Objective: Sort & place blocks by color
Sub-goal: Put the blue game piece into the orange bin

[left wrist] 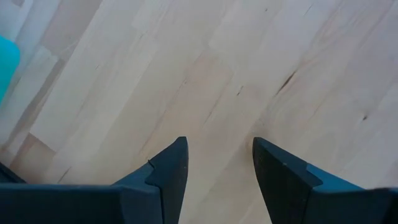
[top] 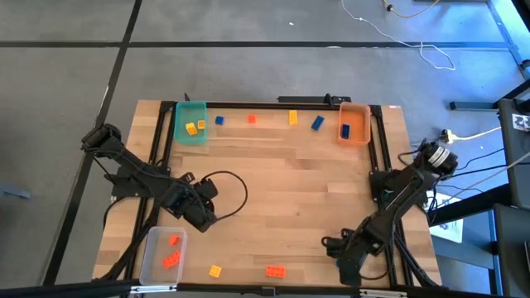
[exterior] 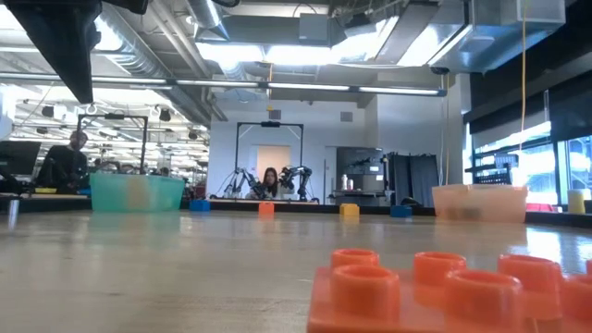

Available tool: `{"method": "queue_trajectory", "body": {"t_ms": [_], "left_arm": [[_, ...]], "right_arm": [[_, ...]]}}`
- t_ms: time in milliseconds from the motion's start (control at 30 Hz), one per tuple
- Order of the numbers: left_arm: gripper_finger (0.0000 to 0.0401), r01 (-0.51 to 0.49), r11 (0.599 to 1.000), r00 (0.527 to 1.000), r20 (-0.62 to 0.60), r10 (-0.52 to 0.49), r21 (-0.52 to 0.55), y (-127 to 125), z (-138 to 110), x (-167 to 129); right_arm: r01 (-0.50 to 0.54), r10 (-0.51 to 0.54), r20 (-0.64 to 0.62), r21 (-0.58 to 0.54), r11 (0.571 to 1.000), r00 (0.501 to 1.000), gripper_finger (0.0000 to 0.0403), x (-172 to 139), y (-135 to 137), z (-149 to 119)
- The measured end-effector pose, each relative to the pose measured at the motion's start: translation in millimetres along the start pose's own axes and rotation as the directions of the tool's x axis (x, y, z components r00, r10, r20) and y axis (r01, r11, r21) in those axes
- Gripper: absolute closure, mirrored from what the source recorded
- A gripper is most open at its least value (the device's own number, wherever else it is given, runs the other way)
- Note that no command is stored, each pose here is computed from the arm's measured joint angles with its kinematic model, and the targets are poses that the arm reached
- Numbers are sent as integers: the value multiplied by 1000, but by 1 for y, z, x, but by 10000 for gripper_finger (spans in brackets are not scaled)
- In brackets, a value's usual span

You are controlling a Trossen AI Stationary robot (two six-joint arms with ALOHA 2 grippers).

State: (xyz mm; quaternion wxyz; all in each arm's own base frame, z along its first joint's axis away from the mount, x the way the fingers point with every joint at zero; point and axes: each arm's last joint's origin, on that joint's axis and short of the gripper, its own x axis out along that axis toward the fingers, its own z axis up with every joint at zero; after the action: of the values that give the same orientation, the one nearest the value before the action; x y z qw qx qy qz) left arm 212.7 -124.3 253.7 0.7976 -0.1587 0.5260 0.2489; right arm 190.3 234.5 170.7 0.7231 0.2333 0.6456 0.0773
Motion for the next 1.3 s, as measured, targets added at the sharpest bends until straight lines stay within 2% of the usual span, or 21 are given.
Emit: {"method": "queue_trajectory", "body": {"t_ms": [167, 367, 500, 633, 767, 1000, 1300], "left_arm": [[231, 5, 1000, 1000, 2, -5, -1, -1, 0, 0], [231, 15, 999, 1000, 8, -15, 29, -2, 1, 0], [231, 16, 999, 1000, 14, -17, 41, -2, 1, 0], [231, 15, 999, 1000, 16, -16, 40, -2, 2, 0], [231, 15, 999, 1000, 16, -16, 41, -2, 2, 0], [231, 16, 999, 1000, 16, -16, 41, -2, 2, 0], [231, 16, 999, 1000, 16, -17, 41, -2, 2, 0]], "right_arm": [[91, -90, -46, 30, 995, 995, 134, 14, 8, 6], [196, -195, -84, 8, 980, 977, 134, 4, 20, 10], [264, -254, -100, 97, 960, 962, 134, -3, 21, 10], [269, -253, -99, 233, 934, 962, 134, 0, 19, 9], [275, -253, -110, 314, 908, 961, 134, 5, 15, 8], [253, -220, -138, 308, 917, 966, 134, 16, 16, 9], [331, -279, -206, 293, 897, 938, 134, 38, 8, 8]]}}
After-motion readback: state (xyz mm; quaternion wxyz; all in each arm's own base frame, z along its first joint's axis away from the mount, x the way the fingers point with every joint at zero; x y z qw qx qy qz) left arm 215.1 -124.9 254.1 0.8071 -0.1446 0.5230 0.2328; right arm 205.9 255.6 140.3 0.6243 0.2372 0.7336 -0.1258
